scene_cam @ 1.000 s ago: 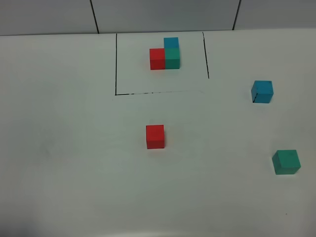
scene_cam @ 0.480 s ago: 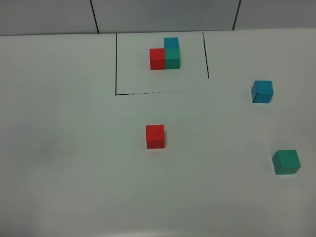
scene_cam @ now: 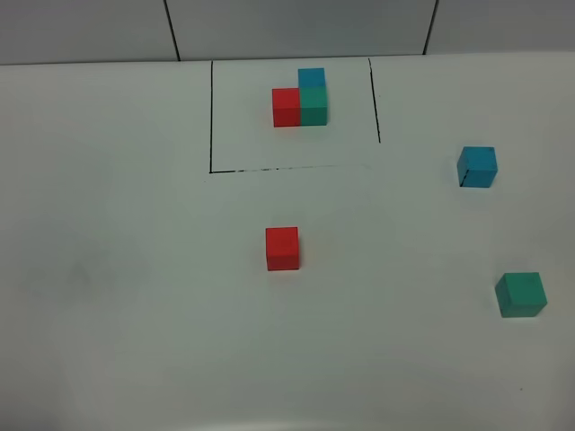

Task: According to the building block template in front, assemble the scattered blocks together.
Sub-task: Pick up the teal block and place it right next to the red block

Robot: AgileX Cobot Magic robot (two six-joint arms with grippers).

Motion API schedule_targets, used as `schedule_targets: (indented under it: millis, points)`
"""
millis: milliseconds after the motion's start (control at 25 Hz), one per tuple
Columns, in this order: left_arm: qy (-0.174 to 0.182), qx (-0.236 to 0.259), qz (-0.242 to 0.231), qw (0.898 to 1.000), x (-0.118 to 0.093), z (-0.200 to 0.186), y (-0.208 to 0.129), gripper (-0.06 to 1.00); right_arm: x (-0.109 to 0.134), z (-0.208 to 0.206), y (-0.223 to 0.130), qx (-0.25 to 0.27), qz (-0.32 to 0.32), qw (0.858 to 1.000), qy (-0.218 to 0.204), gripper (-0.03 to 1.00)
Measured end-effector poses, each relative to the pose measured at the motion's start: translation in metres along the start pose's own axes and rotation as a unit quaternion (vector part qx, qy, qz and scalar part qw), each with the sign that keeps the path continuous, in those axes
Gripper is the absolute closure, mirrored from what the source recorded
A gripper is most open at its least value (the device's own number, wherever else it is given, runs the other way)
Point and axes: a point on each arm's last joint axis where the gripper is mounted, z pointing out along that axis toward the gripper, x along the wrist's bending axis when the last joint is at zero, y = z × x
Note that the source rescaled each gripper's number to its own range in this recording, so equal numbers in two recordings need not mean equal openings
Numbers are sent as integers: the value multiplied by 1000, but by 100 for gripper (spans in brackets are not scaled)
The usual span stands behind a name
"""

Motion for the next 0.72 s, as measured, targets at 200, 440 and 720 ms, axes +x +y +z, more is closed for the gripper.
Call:
schedule_targets:
  millis: [200,440,720]
  points:
    - [0,0,0,1000,0,0,0,-3,0,0,0,0,0,1000,0,17]
    - [0,0,0,1000,0,0,0,-3,0,0,0,0,1,1000,0,17]
    - [0,1,0,1000,0,0,0,-3,0,0,0,0,2,1000,0,17]
